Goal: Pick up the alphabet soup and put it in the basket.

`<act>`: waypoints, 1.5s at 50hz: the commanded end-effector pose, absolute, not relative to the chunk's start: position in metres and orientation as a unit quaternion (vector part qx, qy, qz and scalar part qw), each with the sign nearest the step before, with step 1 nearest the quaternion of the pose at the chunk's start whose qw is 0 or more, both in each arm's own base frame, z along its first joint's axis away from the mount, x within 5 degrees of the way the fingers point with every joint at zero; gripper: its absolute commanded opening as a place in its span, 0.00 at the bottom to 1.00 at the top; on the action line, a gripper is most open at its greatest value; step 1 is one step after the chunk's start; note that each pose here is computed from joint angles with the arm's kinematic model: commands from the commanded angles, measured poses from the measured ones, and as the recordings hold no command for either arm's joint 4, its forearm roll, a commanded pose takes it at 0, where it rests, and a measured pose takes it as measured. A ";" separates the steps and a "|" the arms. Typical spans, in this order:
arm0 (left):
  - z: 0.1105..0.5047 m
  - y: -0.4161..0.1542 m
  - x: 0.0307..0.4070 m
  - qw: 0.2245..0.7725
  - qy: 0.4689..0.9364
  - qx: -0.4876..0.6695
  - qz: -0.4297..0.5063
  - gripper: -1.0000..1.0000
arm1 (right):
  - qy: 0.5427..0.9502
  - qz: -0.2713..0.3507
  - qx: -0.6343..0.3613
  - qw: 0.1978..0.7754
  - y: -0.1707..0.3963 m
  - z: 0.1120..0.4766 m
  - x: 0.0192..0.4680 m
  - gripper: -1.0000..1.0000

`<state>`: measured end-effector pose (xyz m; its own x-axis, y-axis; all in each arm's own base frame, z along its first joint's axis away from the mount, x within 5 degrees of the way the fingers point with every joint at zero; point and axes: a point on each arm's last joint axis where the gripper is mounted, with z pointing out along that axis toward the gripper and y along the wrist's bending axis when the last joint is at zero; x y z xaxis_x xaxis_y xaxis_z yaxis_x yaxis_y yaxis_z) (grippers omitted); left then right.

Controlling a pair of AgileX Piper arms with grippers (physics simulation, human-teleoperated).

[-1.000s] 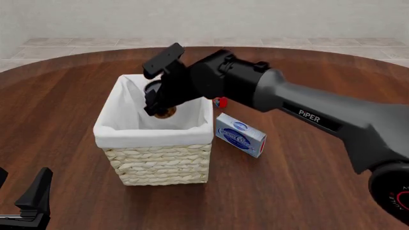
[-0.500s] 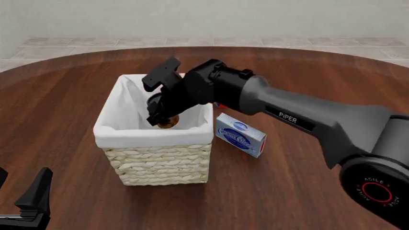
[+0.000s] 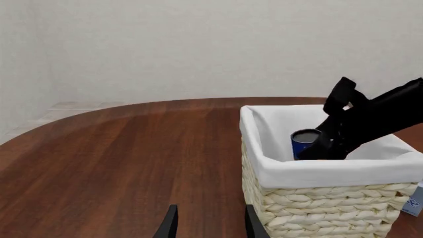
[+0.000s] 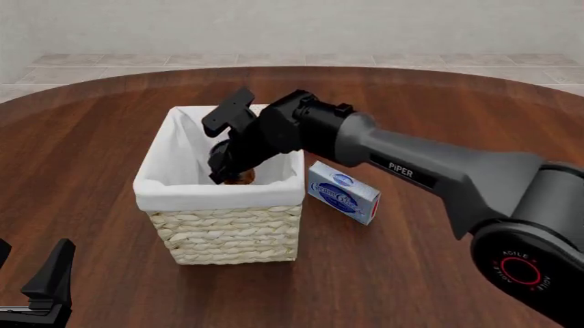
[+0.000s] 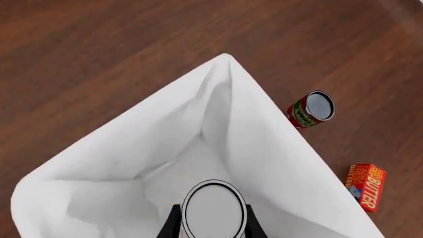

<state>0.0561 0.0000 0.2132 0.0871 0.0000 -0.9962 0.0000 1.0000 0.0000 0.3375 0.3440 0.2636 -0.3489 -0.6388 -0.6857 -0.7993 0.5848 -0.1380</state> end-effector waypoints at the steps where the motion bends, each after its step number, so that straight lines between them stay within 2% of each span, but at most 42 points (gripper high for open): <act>1: 0.213 0.000 0.056 0.737 0.676 0.000 0.000 1.00 | 0.815 0.112 -0.436 0.364 0.343 0.266 0.341 1.00; 20: 0.213 0.000 0.056 0.737 0.676 0.000 0.000 1.00 | 0.813 0.114 -0.435 0.371 0.344 0.271 0.341 1.00; 35: 0.213 0.000 0.056 0.737 0.676 0.000 0.000 1.00 | 0.797 0.127 -0.430 0.404 0.343 0.306 0.333 1.00; 75: 0.213 0.000 0.056 0.737 0.676 0.000 0.000 1.00 | 0.755 0.152 -0.440 0.462 0.337 0.368 0.298 1.00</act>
